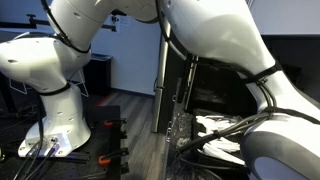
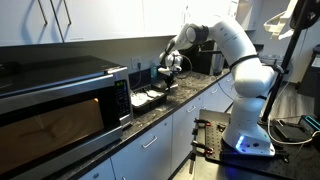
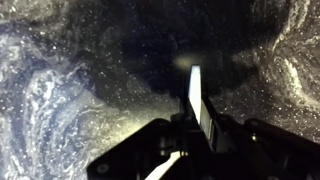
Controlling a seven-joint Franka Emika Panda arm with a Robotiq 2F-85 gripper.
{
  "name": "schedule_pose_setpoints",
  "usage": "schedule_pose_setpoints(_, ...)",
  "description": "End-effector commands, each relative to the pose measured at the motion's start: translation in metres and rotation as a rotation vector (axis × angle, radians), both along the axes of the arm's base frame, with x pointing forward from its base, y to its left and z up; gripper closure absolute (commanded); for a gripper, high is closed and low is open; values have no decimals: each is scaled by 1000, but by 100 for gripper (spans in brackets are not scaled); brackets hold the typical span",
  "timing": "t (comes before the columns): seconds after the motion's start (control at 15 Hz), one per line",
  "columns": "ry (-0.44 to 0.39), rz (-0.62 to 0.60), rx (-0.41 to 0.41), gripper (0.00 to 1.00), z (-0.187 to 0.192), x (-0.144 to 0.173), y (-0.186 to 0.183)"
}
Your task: Turn the white knife 90 degrees to the right
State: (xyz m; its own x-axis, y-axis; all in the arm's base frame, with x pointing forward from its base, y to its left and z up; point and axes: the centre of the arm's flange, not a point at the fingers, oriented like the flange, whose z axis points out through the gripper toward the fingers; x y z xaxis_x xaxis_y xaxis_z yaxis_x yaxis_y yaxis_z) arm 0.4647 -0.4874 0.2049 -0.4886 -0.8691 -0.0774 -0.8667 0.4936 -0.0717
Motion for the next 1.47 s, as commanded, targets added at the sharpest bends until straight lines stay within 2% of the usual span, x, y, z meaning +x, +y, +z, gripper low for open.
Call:
schedule_pose_setpoints(0.0, -11, -26, 19, 97, -4, 6, -4)
schedule_pose_setpoints(0.2, -10, -26, 19, 97, -4, 7, -3)
schedule_pose_setpoints(0.27, -10, -25, 19, 61, -3, 6, -3)
schedule_pose_setpoints(0.33, -9, -20, 18, 60, -2, 5, -1)
schedule_pose_setpoints(0.47, -9, -15, 15, 47, 1, 4, 3)
schedule_pose_setpoints(0.87, -22, 17, 2, 2, 18, 0, 23)
schedule_pose_setpoints(1.4, -37, 73, -14, 0, 42, -3, 63)
